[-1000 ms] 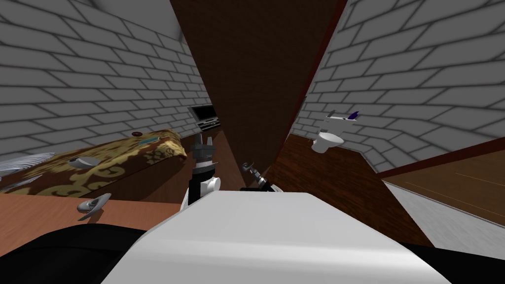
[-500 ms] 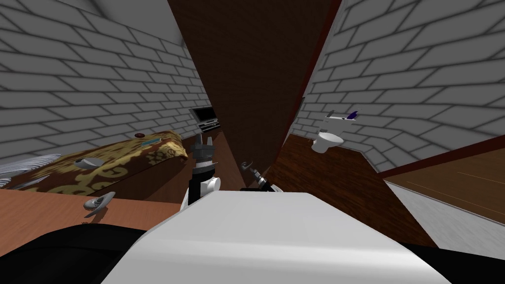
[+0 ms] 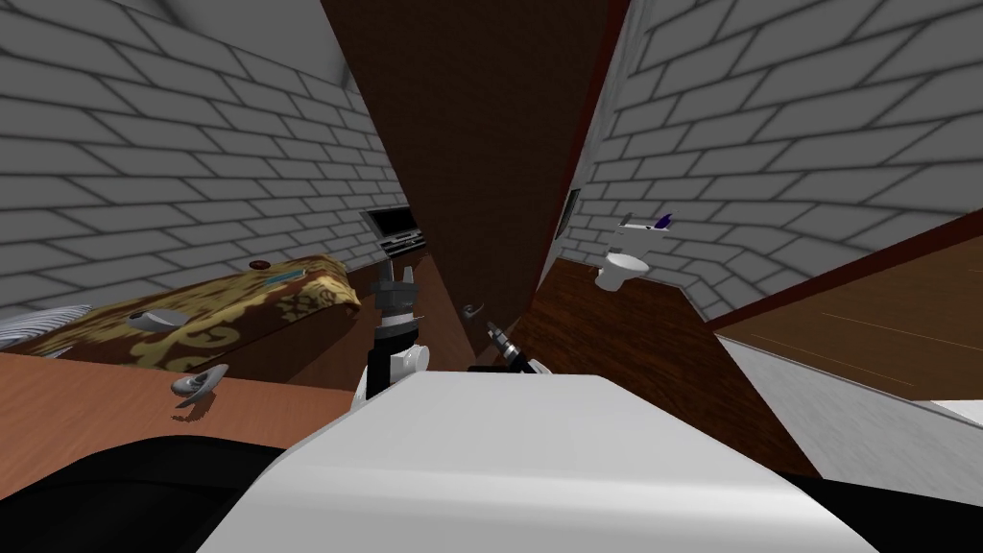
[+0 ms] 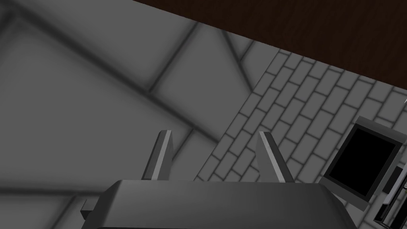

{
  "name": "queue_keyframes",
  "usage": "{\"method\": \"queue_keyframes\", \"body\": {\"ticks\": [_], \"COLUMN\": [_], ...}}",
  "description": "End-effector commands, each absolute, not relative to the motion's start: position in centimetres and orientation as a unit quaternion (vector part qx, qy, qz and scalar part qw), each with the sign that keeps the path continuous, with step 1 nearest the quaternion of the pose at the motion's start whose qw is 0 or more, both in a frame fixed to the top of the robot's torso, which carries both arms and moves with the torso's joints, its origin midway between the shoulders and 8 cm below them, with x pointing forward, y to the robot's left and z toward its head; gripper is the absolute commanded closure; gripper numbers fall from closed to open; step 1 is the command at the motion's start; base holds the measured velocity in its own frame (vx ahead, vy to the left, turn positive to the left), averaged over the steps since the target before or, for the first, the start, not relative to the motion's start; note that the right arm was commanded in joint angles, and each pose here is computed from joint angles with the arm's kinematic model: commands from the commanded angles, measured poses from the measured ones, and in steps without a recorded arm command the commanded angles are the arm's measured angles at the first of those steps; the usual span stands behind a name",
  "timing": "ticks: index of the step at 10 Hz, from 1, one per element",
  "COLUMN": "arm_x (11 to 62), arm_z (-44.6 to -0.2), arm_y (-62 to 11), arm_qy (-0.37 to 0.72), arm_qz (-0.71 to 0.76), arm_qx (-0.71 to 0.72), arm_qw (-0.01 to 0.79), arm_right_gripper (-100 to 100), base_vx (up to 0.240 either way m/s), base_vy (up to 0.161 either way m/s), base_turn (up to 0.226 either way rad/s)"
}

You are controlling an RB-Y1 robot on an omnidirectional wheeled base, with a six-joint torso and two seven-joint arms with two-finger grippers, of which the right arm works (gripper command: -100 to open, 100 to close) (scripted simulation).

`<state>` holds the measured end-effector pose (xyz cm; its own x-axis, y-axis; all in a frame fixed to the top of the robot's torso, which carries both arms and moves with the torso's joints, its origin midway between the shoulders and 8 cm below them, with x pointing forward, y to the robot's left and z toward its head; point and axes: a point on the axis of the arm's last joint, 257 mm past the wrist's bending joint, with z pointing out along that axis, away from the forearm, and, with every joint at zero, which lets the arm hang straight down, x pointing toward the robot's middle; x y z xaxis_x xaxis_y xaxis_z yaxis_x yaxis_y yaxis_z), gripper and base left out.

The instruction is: Push the door open

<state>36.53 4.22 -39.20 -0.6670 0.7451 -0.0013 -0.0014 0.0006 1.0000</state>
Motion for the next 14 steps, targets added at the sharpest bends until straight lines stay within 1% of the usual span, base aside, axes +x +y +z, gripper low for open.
{"method": "queue_keyframes", "body": {"ticks": [1,3,5,8,10,11,14], "arm_x": [36.53,36.64,36.77,36.90,36.93,36.93,36.93], "arm_z": [-39.20,-39.27,-39.26,-39.19,-39.17,-39.17,-39.17], "arm_y": [4.22,4.03,3.94,3.95,3.99,3.99,3.99], "arm_qy": [0.646,0.645,0.644,0.641,0.641,0.641,0.641], "arm_qz": [0.646,0.644,0.644,0.644,0.645,0.645,0.645], "arm_qx": [0.288,0.289,0.290,0.292,0.292,0.292,0.292], "arm_qw": [0.289,0.292,0.295,0.298,0.298,0.298,0.298], "arm_right_gripper": [-100,-100,-100,-100,-100,100,100], "base_vx": [-0.086,0.090,0.166,0.175,0.092,-0.009,-0.016], "base_vy": [-0.047,0.089,0.168,0.124,0.076,-0.006,-0.014], "base_turn": [-0.005,0.029,0.019,0.027,0.014,-0.005,0.002]}}
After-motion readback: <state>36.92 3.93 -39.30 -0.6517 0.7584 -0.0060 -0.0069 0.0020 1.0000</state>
